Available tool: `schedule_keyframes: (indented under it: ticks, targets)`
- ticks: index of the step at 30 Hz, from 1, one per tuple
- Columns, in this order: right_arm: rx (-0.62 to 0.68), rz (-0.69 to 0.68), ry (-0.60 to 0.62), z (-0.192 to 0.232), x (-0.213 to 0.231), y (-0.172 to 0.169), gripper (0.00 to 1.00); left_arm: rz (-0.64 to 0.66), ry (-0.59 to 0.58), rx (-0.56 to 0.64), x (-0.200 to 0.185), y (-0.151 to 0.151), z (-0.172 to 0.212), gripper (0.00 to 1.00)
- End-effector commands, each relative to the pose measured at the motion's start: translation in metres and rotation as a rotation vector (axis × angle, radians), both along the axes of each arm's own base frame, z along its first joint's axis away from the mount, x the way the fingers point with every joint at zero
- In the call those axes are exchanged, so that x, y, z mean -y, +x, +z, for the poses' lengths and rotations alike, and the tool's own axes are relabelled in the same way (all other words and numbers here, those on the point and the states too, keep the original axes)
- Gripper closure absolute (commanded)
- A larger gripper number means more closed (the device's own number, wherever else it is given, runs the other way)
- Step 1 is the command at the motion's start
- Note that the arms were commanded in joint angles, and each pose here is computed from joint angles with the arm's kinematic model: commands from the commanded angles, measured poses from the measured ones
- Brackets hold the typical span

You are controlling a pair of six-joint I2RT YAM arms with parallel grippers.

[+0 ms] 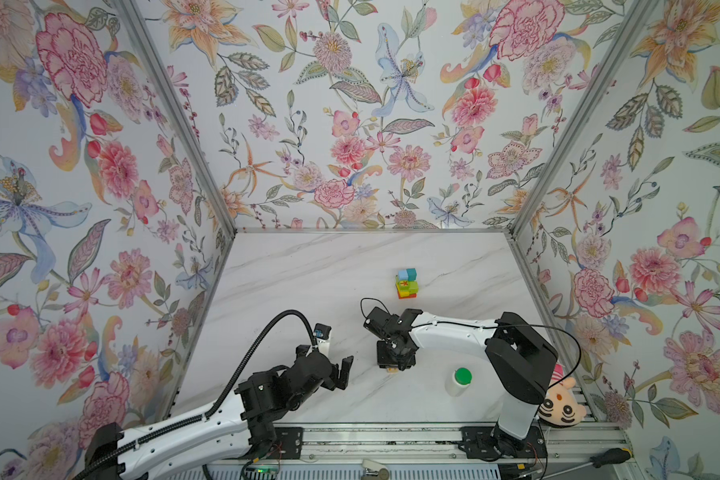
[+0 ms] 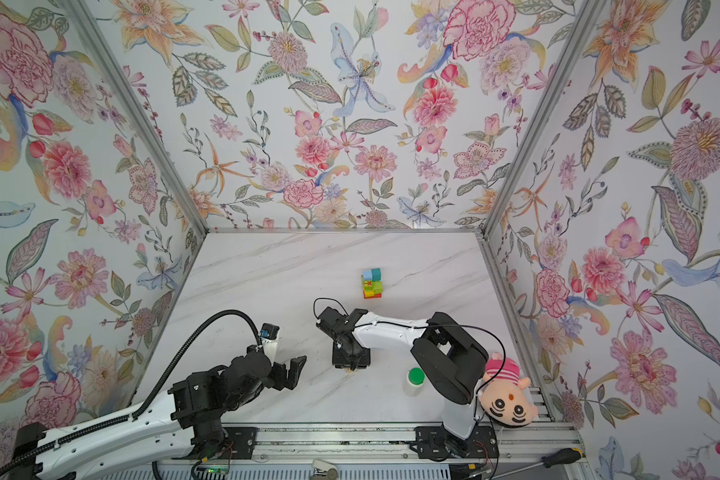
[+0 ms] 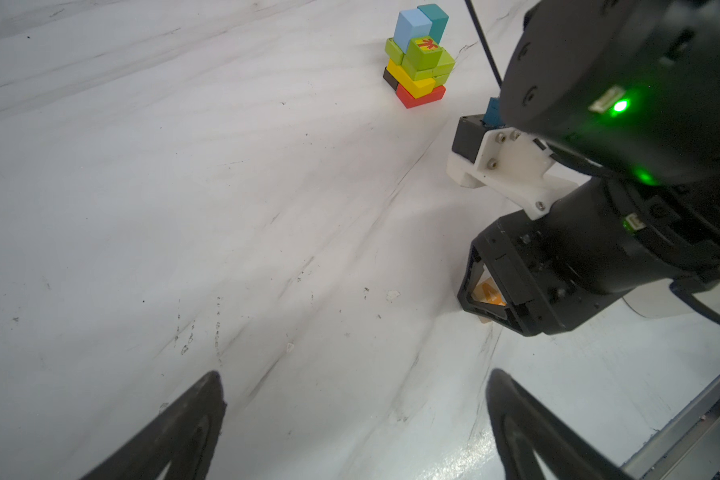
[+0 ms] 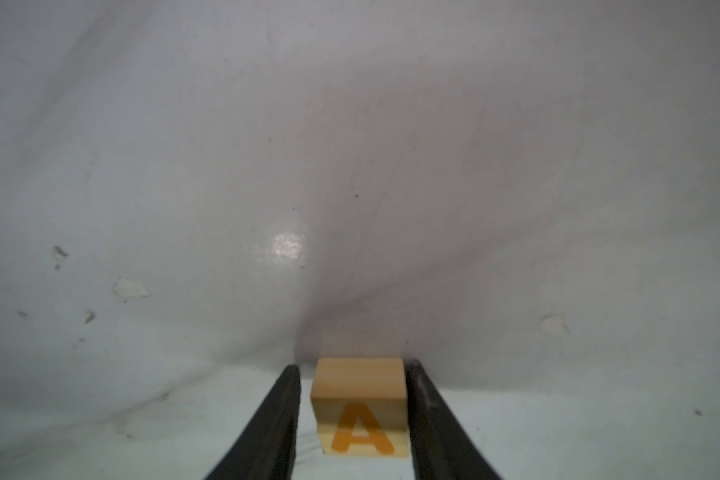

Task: Build the wood block tower
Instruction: 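Lift the 'A' cube and carry it toward the tower with the right gripper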

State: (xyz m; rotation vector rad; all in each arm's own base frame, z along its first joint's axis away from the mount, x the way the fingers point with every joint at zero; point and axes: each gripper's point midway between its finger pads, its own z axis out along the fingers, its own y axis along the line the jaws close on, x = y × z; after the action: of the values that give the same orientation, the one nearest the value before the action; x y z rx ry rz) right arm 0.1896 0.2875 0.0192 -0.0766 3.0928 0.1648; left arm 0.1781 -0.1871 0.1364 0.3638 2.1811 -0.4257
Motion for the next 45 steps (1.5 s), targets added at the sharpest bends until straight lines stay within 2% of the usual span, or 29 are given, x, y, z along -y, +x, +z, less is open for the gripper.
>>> schedule_keyframes:
  ticks: [1,14,25,31,35,40,45]
  targets:
    - [-0.013,0.02,0.0,0.0,0.004,-0.005,0.56,0.007,-0.017,0.034,0.003,0.003,0.012,0.01]
    - [-0.026,0.052,-0.063,-0.005,0.011,-0.016,0.63,0.006,-0.018,0.037,0.006,0.005,0.014,0.01]
    - [-0.015,0.044,-0.074,0.002,0.02,-0.018,0.58,-0.013,0.005,0.054,0.015,0.011,0.017,0.01]
    - [-0.015,0.042,-0.072,0.002,0.019,-0.02,0.61,-0.022,0.031,0.06,0.017,0.014,0.017,0.01]
    - [-0.007,0.042,-0.071,0.004,0.019,-0.02,0.67,-0.019,0.027,0.061,0.015,0.015,0.018,0.01]
    - [0.042,0.07,-0.062,0.021,0.021,-0.008,0.68,-0.013,0.024,0.065,0.011,0.019,0.02,0.01]
    - [0.099,0.077,-0.094,0.044,0.041,0.023,0.68,0.003,0.009,0.064,0.009,0.032,0.023,0.01]
